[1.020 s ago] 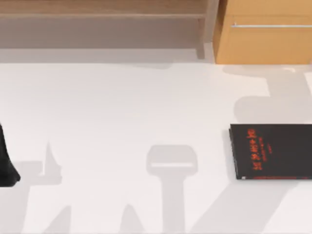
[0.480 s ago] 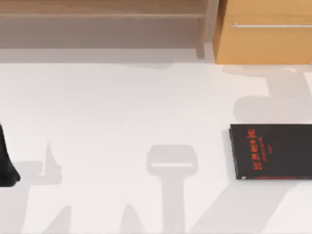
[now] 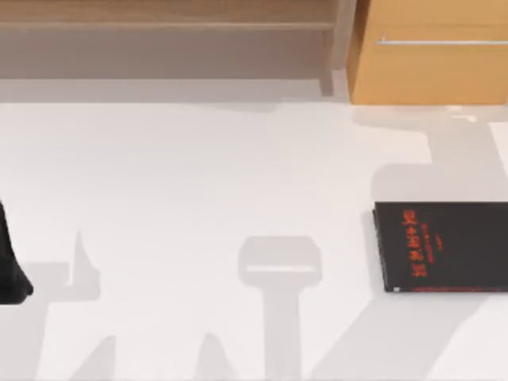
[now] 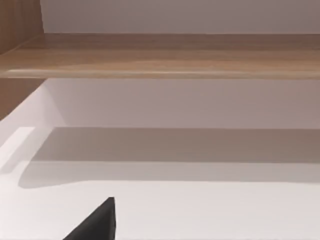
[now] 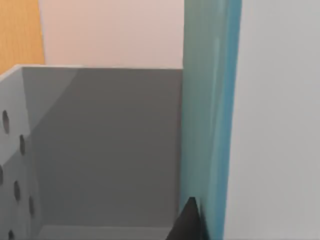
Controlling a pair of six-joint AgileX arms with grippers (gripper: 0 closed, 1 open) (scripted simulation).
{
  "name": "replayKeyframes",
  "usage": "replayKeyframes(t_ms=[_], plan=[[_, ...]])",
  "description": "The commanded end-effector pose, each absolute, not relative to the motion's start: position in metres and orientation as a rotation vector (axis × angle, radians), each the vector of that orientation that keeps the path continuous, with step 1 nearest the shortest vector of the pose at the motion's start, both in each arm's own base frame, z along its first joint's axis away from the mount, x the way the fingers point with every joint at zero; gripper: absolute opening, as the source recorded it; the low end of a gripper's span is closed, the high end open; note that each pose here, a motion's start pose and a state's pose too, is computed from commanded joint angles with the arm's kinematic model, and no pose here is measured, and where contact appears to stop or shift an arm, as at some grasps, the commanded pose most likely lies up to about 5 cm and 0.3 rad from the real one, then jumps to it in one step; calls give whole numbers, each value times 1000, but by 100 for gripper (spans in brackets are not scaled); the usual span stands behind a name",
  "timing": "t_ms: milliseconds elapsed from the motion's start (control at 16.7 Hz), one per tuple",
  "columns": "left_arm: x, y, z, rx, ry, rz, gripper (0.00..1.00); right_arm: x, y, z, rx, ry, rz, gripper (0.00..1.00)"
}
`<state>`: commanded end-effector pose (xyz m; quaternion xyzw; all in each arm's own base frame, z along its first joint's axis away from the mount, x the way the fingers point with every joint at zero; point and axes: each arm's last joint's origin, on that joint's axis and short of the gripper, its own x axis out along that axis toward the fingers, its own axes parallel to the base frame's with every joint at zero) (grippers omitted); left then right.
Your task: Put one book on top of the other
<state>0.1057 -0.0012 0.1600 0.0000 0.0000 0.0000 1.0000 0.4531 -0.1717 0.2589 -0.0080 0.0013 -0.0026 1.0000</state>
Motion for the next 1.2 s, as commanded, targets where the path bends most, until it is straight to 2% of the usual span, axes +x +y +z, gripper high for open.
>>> replayKeyframes(t_ms=[300,660,960,1200], plan=[[106,-1,160,0,0,0,100,435,-159,279,76,-32,-83,0],[106,-1,160,0,0,0,100,368,-102,301,514,-114,-289,0],[106,-1,160,0,0,0,100,306,-27,261,1004,-100,-379,0],[106,-1,160,0,0,0,100,255,38,202,1321,53,-387,0]])
